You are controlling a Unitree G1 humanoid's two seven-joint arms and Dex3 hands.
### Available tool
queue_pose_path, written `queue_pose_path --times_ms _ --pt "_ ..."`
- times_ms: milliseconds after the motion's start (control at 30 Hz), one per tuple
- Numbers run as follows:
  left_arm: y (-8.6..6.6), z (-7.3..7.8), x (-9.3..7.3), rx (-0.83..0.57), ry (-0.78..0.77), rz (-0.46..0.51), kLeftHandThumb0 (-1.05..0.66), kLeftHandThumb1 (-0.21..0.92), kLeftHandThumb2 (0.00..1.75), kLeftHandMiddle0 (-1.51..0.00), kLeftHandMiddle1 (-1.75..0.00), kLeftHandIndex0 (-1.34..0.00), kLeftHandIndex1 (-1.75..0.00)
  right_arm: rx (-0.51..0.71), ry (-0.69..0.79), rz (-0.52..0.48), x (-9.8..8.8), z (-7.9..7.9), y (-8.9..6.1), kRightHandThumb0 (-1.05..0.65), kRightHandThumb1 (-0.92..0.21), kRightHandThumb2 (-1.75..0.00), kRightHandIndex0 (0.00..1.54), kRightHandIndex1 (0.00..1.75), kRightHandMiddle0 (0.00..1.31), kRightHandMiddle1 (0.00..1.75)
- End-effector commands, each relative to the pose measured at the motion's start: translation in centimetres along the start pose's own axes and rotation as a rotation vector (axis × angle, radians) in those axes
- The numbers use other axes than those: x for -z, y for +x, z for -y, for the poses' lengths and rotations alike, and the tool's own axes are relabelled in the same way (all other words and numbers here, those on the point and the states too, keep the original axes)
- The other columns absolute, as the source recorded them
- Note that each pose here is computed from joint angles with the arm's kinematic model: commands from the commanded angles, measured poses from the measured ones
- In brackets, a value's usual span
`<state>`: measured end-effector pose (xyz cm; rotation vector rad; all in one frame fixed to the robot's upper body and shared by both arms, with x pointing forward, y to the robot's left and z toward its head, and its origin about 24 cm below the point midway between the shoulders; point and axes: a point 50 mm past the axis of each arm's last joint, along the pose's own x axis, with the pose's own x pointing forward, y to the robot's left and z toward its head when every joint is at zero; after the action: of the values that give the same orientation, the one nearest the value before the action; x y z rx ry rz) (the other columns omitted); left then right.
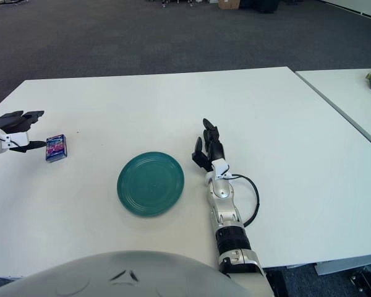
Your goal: Put the gum into the plate.
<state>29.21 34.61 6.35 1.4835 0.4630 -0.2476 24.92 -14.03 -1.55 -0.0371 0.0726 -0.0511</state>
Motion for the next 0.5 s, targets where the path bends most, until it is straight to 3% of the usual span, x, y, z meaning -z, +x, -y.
queue_pose_path --times_ms 0,467 --pt "0.5 -0.2 -0.4 -0.009 -0.026 -0.002 -1.05 0.92 0.42 0.0 0.0 0.0 0.0 0.013 -0.006 -0.173 3.1 0.6 -1.5 -0.62 -0.92 -0.98 0.14 0.0 0.0 0.38" --pt "1.5 2.0 -0.3 0.076 -0.039 -0.091 -1.05 0.92 0.44 0.0 0.0 0.0 0.0 0.007 -0.017 -0.175 3.1 0.8 -1.4 -0.62 -0.92 -0.97 0.14 0.0 0.0 0.35"
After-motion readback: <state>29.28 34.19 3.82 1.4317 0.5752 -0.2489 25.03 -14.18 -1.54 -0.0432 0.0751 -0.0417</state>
